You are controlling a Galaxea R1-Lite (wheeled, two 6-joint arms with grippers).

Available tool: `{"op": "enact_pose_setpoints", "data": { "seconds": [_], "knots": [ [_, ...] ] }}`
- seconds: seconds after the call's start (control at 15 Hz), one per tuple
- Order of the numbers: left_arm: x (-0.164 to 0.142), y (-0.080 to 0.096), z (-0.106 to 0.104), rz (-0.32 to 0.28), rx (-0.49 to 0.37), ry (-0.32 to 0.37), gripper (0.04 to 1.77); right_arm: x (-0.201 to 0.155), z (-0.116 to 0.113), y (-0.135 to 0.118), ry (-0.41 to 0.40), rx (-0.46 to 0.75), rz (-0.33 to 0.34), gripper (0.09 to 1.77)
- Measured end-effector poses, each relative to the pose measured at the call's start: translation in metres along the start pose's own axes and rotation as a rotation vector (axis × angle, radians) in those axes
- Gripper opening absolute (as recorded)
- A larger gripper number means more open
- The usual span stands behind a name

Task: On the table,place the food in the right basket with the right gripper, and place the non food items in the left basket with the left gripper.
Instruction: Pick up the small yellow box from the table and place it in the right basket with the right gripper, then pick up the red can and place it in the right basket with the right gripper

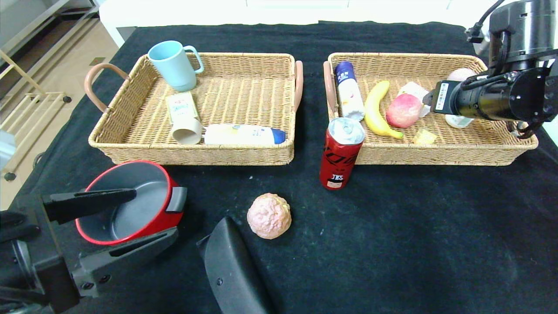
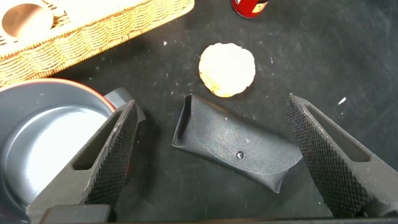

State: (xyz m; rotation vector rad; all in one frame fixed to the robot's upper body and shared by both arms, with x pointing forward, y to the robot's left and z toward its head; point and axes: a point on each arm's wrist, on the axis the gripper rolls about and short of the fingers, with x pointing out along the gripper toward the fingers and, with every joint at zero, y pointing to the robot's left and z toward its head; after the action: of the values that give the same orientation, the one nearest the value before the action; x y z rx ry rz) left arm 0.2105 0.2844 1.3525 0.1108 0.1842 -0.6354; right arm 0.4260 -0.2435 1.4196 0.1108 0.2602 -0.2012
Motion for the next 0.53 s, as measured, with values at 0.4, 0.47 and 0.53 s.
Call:
{"op": "enact_pose_setpoints", "data": {
  "seconds": [0.4, 0.47, 0.53],
  "knots": [
    [0.0017, 0.0003, -0.0009, -0.001, -0.001, 0.007, 1.72, -0.0029, 0.0003, 0.0012, 0.000, -0.012, 0.006, 1.55],
    [0.0015, 0.0002, -0.0007, -0.001, -0.001, 0.006, 1.72, -0.0037, 0.0006, 0.0014, -0.001, -0.022, 0.008, 1.57],
    [0.0013, 0.0003, -0.0006, 0.000, -0.001, 0.004, 1.72, -0.0042, 0.0008, 0.0016, -0.001, -0.026, 0.009, 1.59]
  ]
}}
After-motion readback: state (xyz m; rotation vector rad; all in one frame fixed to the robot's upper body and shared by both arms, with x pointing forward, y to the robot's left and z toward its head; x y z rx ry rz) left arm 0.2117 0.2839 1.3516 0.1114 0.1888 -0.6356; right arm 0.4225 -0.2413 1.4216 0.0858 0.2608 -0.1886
